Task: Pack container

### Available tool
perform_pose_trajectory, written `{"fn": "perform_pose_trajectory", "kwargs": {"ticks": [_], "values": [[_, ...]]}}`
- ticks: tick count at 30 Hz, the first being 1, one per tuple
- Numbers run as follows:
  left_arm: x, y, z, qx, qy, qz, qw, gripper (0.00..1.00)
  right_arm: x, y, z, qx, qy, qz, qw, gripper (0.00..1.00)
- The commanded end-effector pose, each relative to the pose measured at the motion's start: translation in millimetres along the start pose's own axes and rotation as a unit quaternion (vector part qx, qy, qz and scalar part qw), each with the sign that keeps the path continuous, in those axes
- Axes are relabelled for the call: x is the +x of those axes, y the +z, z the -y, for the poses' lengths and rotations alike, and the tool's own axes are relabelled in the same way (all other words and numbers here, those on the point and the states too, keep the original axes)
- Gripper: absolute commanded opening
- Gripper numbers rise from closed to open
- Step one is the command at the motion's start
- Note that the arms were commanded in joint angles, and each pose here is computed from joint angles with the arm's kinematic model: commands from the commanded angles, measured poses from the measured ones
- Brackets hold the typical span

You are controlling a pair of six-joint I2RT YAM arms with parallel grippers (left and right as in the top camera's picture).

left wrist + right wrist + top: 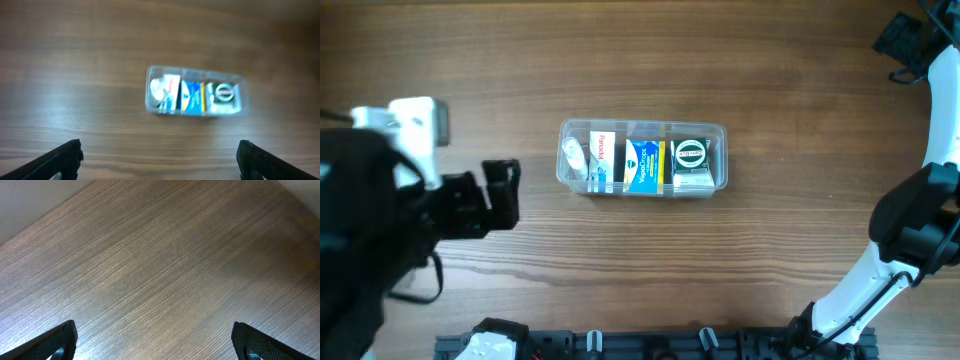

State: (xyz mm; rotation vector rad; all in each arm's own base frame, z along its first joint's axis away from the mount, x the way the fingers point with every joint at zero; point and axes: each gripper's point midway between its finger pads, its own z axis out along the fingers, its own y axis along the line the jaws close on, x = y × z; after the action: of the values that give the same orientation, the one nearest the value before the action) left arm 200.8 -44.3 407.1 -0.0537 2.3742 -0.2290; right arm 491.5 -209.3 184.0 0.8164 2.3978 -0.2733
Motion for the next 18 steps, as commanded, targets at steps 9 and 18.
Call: {"fn": "perform_pose_trajectory", "kwargs": {"ticks": [9, 18], "values": [[65.4, 88.8, -47.0, -0.023, -0.009, 0.141, 0.990, 1.00, -3.0, -0.5, 0.2, 0.005, -0.009, 0.005, 1.000, 1.00], [109.3, 148.0, -88.2, -0.044, -0.039, 0.301, 0.952, 1.00, -3.0, -0.5, 0.2, 0.005, -0.009, 0.005, 1.000, 1.00]]}}
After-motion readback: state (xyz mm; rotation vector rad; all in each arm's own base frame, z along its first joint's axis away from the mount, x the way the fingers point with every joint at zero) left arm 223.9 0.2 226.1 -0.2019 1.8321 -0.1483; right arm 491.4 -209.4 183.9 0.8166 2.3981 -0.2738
